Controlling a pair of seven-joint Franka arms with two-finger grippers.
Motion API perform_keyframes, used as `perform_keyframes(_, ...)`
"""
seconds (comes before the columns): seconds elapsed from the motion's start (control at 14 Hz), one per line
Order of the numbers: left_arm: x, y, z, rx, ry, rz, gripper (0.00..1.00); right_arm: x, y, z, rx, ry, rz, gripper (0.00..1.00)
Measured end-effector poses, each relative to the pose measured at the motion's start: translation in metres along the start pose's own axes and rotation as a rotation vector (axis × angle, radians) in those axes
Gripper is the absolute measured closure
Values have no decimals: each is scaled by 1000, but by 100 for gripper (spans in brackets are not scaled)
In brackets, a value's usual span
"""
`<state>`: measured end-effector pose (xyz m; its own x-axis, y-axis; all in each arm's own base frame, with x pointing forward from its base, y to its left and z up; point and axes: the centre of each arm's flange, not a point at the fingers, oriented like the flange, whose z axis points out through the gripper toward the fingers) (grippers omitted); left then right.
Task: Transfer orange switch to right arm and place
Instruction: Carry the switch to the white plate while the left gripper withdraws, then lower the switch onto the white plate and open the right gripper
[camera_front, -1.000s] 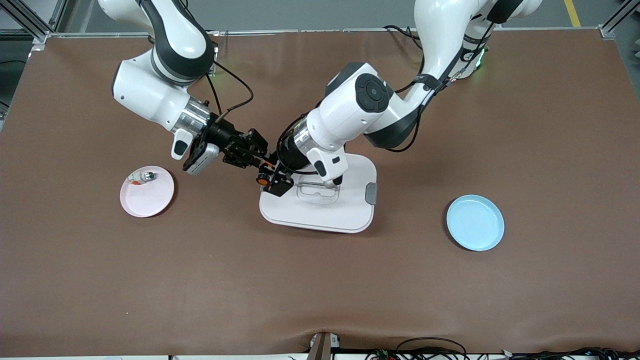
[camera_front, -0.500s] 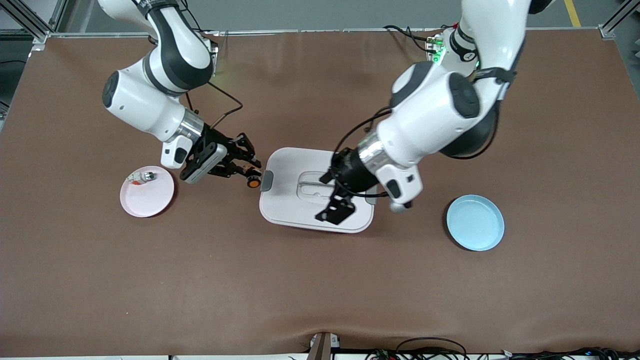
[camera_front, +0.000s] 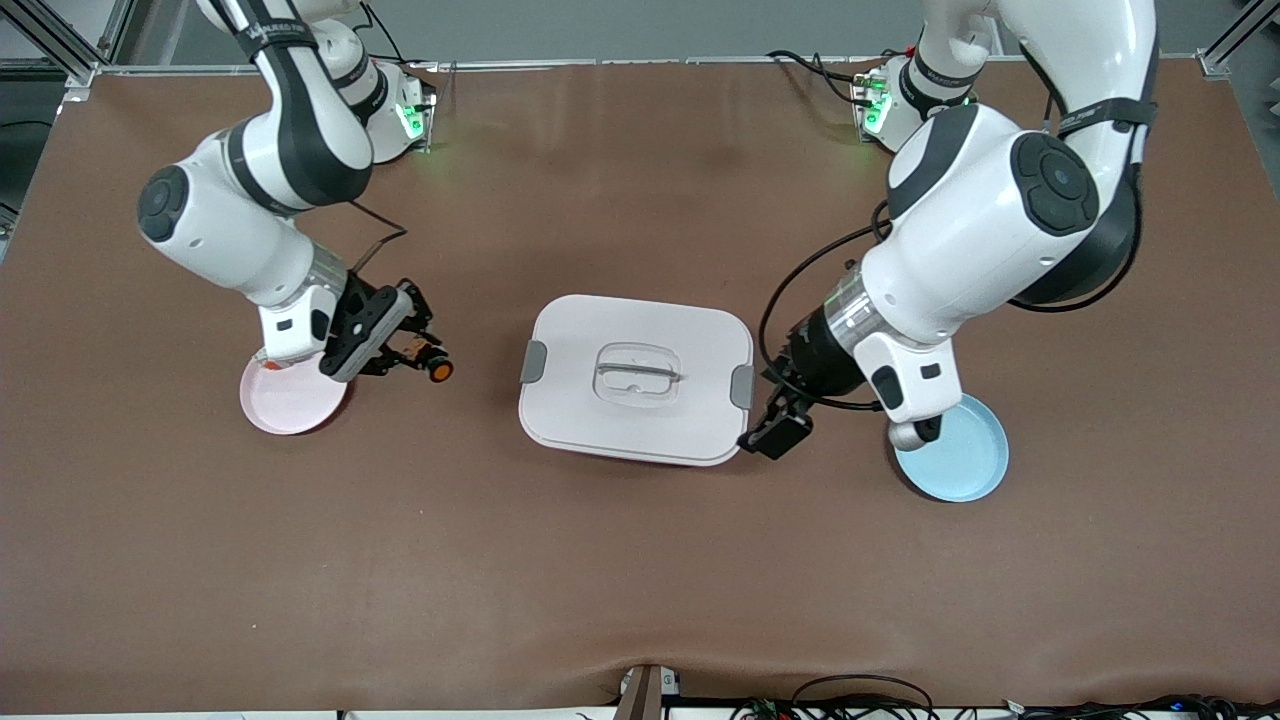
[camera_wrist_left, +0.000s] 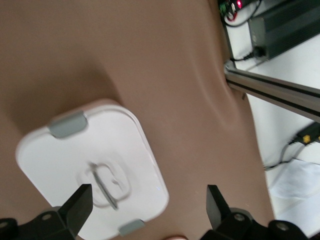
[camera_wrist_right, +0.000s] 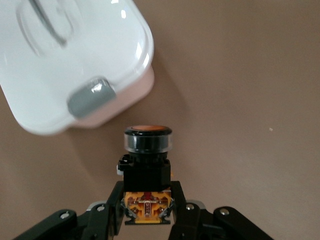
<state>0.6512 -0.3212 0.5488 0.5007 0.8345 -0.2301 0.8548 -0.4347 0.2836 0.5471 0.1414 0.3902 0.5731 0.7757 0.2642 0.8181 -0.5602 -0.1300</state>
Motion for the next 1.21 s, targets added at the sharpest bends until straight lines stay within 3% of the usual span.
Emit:
perform_keyframes(0.29,58,-16,-24,82,62,190,0,-48,44,-14,-46,-99,-230,59)
perform_keyframes(0.57,78,-27,-24,187,151,389,0,-76,67,-21,-90,-194,-420,59)
perform_keyframes(0.86,84,-36,-36,260,181,488,0,-104,80,-9,-124,-213,-495,59)
perform_keyframes(1.21,109,-62,-66,434,222,602,0,-147,106,17,-101,-235,-548,59)
